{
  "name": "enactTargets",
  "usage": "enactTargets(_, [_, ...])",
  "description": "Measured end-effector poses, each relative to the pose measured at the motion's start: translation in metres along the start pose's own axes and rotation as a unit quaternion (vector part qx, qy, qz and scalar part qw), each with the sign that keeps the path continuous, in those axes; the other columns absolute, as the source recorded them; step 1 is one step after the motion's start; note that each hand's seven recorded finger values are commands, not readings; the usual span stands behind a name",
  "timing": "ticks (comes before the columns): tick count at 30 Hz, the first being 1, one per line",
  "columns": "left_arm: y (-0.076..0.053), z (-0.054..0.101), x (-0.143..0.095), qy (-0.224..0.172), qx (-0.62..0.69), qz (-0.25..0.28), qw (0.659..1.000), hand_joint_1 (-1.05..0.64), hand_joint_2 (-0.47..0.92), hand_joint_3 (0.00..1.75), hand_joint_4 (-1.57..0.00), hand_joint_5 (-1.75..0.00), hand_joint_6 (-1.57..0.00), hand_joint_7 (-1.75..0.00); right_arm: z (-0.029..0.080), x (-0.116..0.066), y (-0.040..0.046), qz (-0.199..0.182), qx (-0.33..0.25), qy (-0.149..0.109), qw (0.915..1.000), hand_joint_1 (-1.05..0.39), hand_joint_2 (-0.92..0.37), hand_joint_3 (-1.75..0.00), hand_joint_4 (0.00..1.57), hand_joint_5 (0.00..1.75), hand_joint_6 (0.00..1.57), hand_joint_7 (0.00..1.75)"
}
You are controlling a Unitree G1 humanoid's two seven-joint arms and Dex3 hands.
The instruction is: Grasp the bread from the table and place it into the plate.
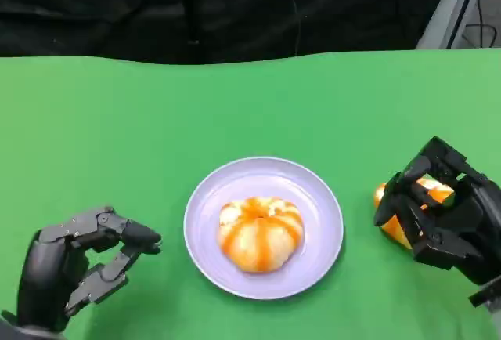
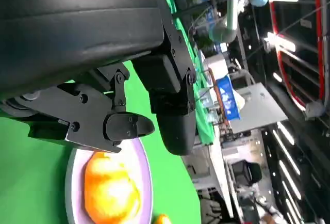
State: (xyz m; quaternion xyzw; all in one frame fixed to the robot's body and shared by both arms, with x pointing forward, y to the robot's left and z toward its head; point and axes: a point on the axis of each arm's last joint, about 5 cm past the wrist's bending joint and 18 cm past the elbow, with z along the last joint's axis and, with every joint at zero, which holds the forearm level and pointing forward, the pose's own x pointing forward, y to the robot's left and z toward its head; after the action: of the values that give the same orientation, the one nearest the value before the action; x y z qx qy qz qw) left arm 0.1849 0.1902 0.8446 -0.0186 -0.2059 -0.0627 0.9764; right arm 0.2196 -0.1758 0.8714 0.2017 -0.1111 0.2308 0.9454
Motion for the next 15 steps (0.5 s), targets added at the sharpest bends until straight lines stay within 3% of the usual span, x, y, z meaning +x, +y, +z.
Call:
enactTargets(5, [0.001, 0.004, -0.002, 0.001, -0.014, -0.013, 1.0, -0.09, 0.92, 0.47, -0.78, -1.51, -0.82, -1.27, 0.0, 0.0, 0.0001, 0.0, 0.0, 0.0, 1.0, 0.08, -0.59, -1.25, 0.49, 1.75, 0.33, 1.68])
enactTargets(15, [0.002, 0.012, -0.004, -0.008, -0.01, -0.028, 1.0, -0.07, 0.92, 0.5, -0.83, -1.54, -0.82, -1.34, 0.0, 0.0, 0.0, 0.0, 0.001, 0.0, 1.0, 0.11, -0.61, -1.25, 0.5, 1.75, 0.33, 1.67])
